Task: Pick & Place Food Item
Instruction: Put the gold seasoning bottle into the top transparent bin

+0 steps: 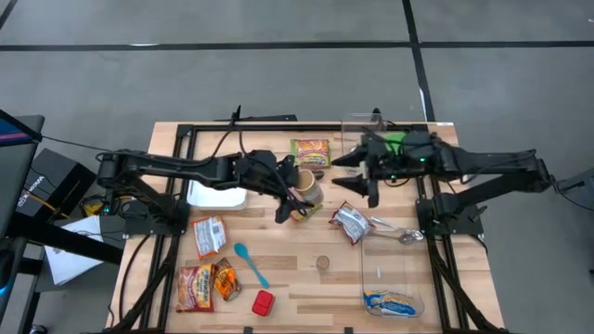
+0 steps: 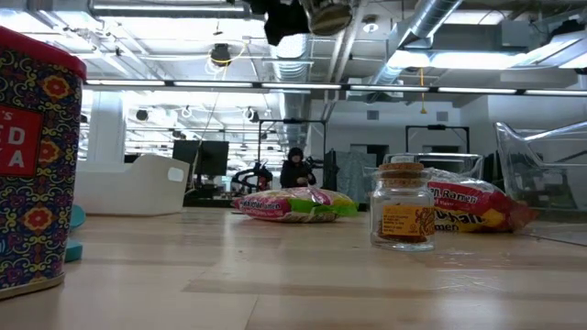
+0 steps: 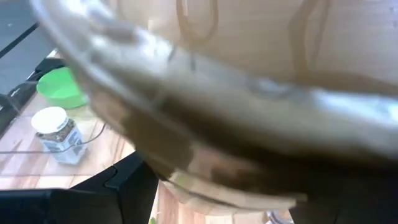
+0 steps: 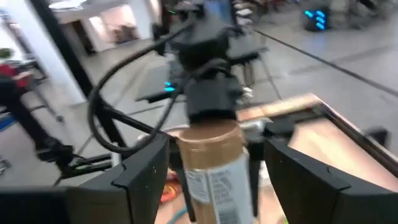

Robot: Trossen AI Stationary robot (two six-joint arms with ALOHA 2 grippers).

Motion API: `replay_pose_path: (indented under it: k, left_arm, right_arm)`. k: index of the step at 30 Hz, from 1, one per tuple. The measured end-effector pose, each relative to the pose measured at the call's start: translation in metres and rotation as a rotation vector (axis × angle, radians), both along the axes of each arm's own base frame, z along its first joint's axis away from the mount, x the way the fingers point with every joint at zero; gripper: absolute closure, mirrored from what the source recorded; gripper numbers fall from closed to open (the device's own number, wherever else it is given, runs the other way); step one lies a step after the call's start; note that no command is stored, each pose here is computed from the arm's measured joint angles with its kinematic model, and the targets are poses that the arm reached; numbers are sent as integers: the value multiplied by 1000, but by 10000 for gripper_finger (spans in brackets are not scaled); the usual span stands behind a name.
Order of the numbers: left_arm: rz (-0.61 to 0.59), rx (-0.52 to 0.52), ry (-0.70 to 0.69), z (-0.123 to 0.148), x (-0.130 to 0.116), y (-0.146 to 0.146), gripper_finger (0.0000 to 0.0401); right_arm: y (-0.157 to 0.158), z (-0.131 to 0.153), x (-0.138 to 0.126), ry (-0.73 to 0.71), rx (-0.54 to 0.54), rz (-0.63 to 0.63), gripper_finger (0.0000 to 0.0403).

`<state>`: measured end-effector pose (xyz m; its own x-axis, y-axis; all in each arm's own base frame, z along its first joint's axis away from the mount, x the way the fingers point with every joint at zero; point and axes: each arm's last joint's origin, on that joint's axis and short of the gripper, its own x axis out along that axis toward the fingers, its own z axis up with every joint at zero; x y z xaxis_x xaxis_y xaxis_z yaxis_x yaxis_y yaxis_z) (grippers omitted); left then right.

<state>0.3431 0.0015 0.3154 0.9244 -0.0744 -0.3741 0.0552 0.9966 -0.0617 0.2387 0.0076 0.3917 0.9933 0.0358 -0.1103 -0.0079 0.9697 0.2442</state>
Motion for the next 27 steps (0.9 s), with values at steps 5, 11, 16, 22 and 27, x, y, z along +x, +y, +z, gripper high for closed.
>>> replay_pose_path:
  k: [5, 11, 16, 22, 27]
  left_arm:
    - [-5, 1, -6, 4, -4, -2, 131]
    - [-4, 1, -5, 4, -4, -2, 131]
    - [-4, 0, -1, 4, -4, -2, 131]
    - [-10, -2, 1, 4, -4, -4, 131]
    - [-6, 3, 2, 3, -4, -7, 131]
  right_arm:
    - [3, -6, 22, -35, -99, 60, 142]
    - [1, -1, 42, 26, -166, 69, 142]
    - [-6, -1, 61, 87, -156, 124, 142]
    - [-15, 0, 75, 145, -138, 154, 142]
    - [-20, 5, 75, 192, -143, 174, 142]
